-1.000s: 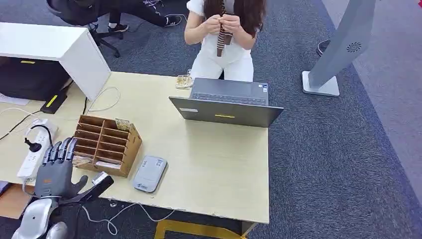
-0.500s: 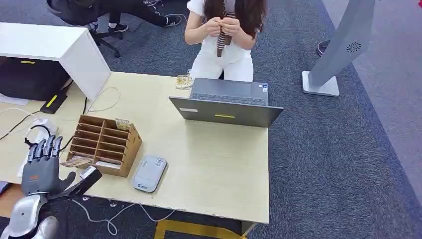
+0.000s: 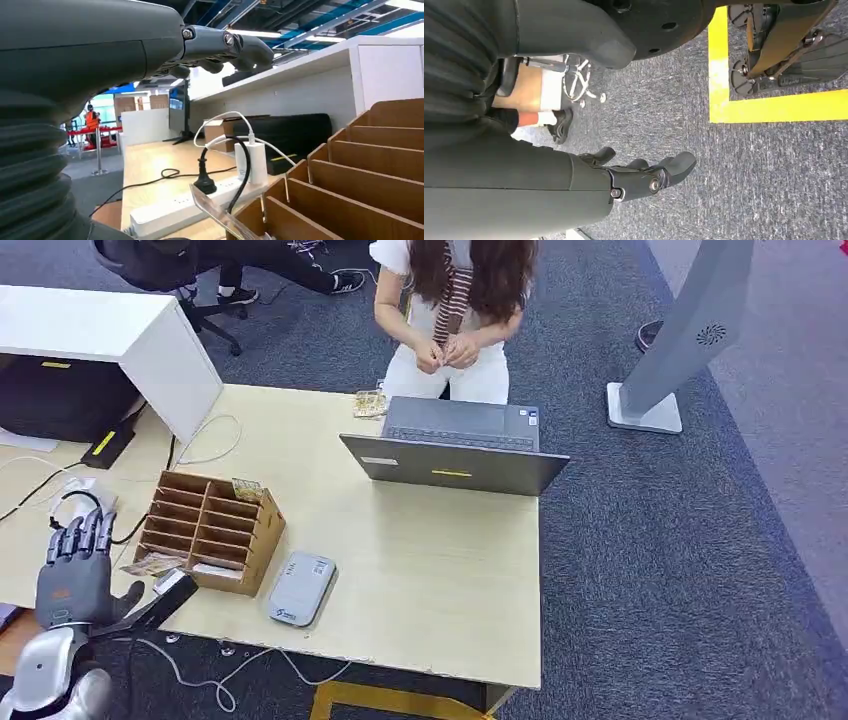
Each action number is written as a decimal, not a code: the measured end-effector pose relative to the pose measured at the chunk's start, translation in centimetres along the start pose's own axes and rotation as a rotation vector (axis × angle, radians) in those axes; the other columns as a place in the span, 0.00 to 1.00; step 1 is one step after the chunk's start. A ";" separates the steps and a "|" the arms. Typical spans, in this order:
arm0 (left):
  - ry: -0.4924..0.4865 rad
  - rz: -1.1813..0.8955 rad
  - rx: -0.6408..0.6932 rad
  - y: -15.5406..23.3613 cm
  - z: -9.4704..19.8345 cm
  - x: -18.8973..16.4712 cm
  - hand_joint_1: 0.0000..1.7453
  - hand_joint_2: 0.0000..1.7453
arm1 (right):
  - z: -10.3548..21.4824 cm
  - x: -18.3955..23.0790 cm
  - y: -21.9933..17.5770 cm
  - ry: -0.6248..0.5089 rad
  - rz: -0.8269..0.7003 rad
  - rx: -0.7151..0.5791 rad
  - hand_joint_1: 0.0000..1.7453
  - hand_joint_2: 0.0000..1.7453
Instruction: Pass the card to the sensor for recognition and then transmit it.
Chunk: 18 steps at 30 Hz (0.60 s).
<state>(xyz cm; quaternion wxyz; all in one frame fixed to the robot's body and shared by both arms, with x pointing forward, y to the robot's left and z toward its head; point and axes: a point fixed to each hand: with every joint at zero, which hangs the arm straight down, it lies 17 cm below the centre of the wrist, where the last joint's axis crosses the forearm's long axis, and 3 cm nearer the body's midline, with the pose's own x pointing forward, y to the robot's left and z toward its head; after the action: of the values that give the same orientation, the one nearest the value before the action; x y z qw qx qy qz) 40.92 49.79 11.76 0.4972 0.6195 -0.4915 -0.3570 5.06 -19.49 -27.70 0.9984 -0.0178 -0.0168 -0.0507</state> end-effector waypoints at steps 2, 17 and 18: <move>-0.006 -0.003 -0.003 -0.1 0.0 0.1 0.00 1.00 | 0.0 0.0 0.0 0.000 0.002 0.001 0.00 1.00; -0.039 -0.019 -0.053 -1.3 -0.5 1.3 0.00 1.00 | 0.0 0.1 0.2 -0.007 0.005 0.010 0.00 1.00; -0.039 -0.019 -0.054 -1.4 -0.5 1.4 0.00 1.00 | 0.0 0.1 0.2 -0.007 0.005 0.009 0.00 1.00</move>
<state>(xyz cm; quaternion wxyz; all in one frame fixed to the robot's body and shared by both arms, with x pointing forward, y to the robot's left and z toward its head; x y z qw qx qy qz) 42.09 48.64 10.62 0.5005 0.6034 -0.4856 -0.3868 5.22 -19.34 -27.68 0.9986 -0.0134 -0.0203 -0.0480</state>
